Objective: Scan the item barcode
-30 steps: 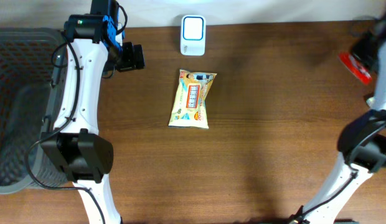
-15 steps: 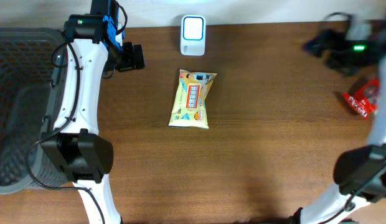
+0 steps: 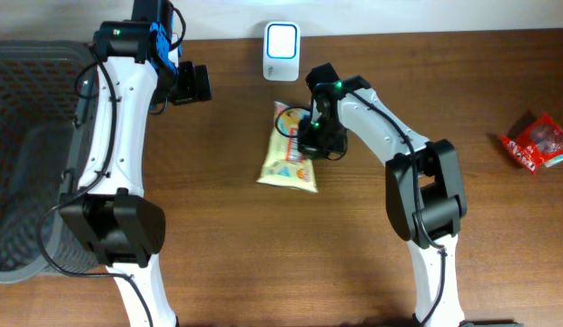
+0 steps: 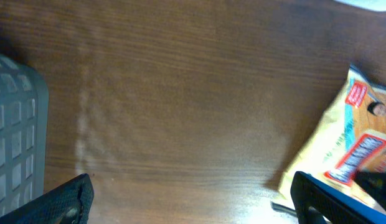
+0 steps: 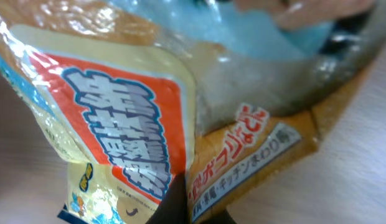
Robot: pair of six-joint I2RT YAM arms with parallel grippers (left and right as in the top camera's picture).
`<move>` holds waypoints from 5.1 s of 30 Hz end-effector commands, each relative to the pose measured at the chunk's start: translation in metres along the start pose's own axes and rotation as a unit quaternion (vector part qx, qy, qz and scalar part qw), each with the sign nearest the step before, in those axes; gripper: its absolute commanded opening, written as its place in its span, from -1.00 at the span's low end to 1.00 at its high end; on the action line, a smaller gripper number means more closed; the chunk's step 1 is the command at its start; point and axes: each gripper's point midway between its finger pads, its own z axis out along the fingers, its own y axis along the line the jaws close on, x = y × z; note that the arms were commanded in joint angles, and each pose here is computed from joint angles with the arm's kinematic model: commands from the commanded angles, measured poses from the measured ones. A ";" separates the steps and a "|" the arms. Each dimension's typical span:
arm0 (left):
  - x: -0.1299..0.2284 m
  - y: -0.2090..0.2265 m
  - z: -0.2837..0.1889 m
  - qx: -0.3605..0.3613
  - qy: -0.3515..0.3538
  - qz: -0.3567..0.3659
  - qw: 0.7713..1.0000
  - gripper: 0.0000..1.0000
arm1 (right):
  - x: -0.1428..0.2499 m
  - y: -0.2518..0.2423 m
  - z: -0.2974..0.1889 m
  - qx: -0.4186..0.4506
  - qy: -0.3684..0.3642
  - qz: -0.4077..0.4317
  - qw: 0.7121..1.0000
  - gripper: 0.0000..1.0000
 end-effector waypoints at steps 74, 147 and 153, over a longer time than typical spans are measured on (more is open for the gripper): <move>-0.003 0.001 -0.007 -0.001 -0.011 -0.006 1.000 0.99 | -0.160 0.102 -0.089 -0.002 -0.384 -0.181 0.905 -0.92; -0.003 0.001 -0.007 -0.001 -0.011 -0.006 1.000 0.99 | 0.159 -0.159 -0.174 0.075 -0.690 -0.179 0.698 0.97; -0.003 0.001 -0.007 -0.001 -0.011 -0.006 1.000 0.99 | 0.160 -0.158 -0.175 0.049 -0.693 -0.156 0.702 0.97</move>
